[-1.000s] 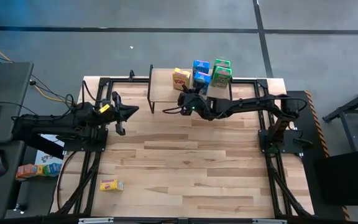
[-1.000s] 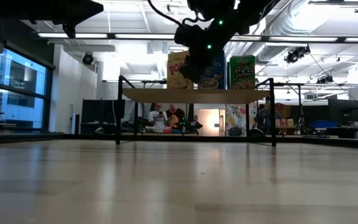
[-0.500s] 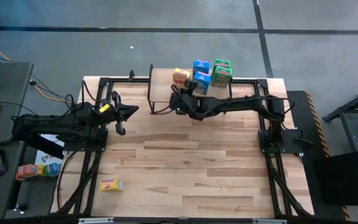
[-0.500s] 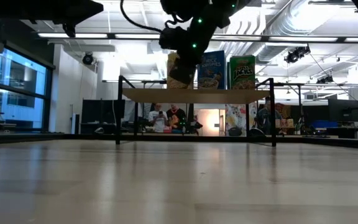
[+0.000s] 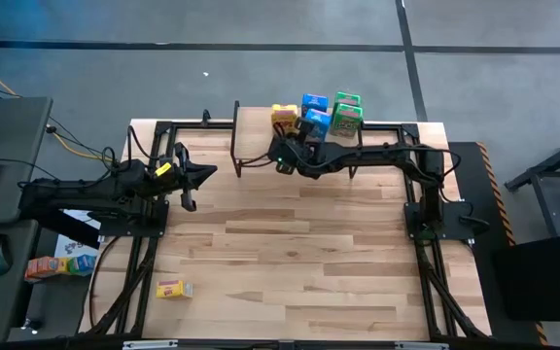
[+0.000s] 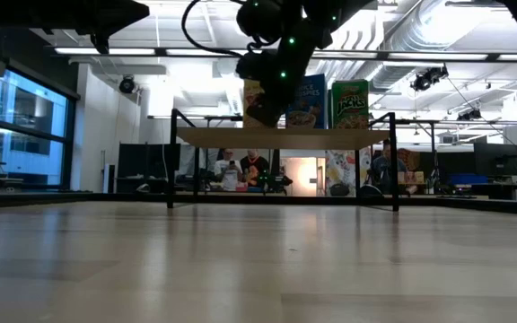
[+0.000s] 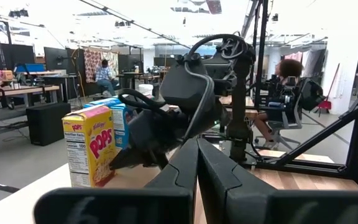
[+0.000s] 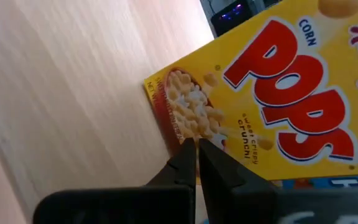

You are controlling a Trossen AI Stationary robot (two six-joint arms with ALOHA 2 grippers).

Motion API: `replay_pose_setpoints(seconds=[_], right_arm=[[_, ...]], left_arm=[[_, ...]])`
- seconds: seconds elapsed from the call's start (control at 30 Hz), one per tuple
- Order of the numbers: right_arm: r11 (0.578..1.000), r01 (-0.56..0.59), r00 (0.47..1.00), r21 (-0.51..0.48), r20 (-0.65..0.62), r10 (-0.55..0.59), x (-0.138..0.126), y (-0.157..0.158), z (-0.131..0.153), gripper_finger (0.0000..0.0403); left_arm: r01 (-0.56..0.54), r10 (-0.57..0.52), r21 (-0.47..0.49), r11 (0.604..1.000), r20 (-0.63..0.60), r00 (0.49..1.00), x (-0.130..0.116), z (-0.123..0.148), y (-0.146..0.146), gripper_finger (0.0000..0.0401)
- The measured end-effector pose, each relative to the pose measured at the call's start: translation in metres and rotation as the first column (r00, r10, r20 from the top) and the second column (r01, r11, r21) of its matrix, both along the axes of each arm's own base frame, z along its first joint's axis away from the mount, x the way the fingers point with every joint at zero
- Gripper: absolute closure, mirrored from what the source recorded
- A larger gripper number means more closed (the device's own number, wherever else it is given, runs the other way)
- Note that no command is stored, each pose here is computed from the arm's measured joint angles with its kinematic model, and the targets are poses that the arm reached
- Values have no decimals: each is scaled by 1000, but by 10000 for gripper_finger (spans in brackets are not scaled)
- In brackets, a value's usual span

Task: Stack cereal on shelf
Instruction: Adjust the Yellow cereal box to be next to the blue cereal boxes

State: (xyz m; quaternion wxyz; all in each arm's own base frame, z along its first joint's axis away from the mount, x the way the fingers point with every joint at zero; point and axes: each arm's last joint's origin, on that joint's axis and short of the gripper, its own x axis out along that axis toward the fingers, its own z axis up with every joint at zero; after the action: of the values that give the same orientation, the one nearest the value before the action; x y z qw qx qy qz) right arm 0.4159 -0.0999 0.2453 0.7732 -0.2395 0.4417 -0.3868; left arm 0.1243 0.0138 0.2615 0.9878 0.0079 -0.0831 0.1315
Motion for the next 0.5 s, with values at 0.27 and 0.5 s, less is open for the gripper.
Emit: replay_pose_setpoints(seconds=[0.27, 0.5], right_arm=[[999, 31, 999, 27, 36, -32, -2, -9, 0, 403], [997, 4, 995, 76, 101, -12, 1, -5, 0, 403]], left_arm=[[0, 0, 0, 1000, 0, 1000, 0, 0, 0, 401], [0, 0, 2, 1000, 0, 1000, 0, 0, 0, 401]])
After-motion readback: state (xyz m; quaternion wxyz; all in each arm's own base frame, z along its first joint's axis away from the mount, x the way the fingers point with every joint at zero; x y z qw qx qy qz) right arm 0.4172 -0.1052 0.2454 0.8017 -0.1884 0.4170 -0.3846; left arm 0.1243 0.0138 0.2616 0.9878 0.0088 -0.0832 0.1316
